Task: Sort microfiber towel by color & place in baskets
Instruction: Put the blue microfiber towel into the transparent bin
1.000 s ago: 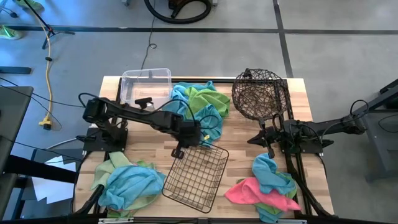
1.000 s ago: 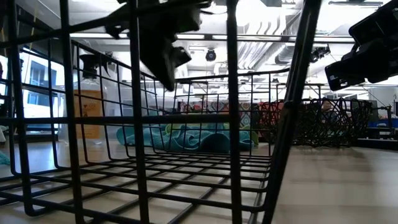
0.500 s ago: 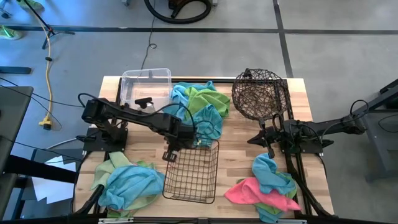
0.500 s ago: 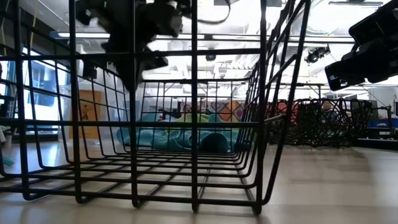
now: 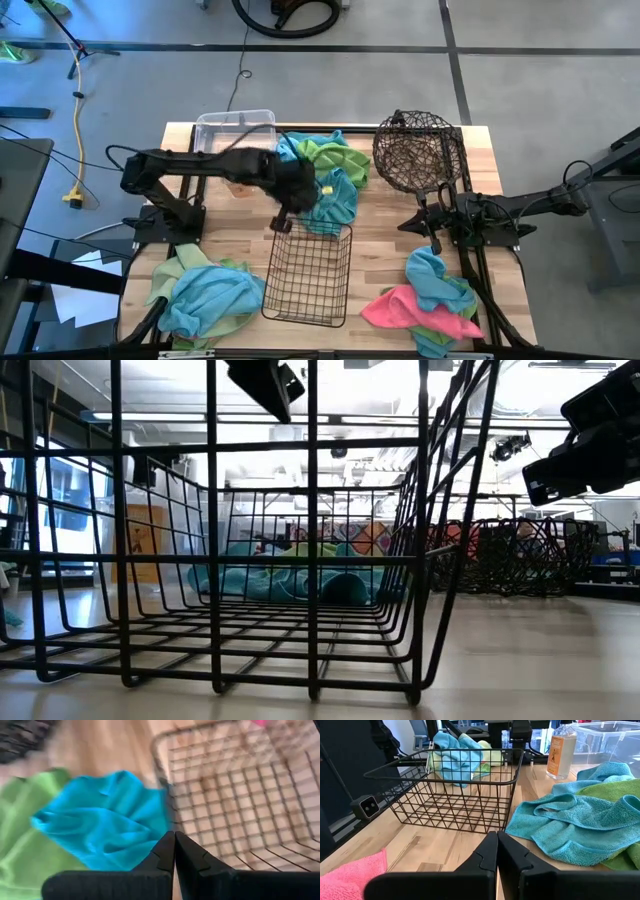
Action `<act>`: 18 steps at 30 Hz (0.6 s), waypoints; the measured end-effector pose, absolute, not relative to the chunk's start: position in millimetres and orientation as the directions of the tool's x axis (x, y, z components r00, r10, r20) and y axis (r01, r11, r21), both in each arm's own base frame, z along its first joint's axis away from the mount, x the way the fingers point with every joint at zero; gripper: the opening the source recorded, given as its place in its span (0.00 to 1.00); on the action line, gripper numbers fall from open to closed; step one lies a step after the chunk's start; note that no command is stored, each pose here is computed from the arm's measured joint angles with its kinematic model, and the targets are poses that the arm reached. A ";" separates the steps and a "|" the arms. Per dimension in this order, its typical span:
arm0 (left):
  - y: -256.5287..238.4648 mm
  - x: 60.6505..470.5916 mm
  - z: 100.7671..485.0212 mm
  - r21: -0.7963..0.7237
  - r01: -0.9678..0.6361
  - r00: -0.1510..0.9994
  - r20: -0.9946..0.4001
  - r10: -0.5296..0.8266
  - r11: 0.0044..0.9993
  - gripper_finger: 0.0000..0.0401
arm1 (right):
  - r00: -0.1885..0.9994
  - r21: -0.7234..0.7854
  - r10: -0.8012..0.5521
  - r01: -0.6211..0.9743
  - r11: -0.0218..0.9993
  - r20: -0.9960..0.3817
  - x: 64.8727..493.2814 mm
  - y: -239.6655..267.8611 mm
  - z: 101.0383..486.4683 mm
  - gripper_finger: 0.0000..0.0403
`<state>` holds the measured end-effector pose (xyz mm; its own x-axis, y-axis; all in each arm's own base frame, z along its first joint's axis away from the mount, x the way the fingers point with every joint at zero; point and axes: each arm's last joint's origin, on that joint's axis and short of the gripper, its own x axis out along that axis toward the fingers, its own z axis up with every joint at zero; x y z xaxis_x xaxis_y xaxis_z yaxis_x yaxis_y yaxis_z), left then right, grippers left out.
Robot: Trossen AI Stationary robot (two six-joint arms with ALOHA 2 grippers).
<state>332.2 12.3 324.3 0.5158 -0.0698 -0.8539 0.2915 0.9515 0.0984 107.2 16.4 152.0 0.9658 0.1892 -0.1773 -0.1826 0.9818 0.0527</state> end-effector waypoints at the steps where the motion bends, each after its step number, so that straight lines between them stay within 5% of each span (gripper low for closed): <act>1: 18.3 331.6 324.2 0.106 0.281 0.535 -0.842 -0.064 0.954 0.00 | 0.966 0.053 0.189 -0.183 0.982 -0.177 107.2 16.4 152.1 0.00; 18: 79.6 325.7 258.1 0.031 0.090 0.661 -0.749 -0.036 0.995 0.07 | 0.966 0.053 0.189 -0.183 0.982 -0.177 107.2 16.4 152.1 0.00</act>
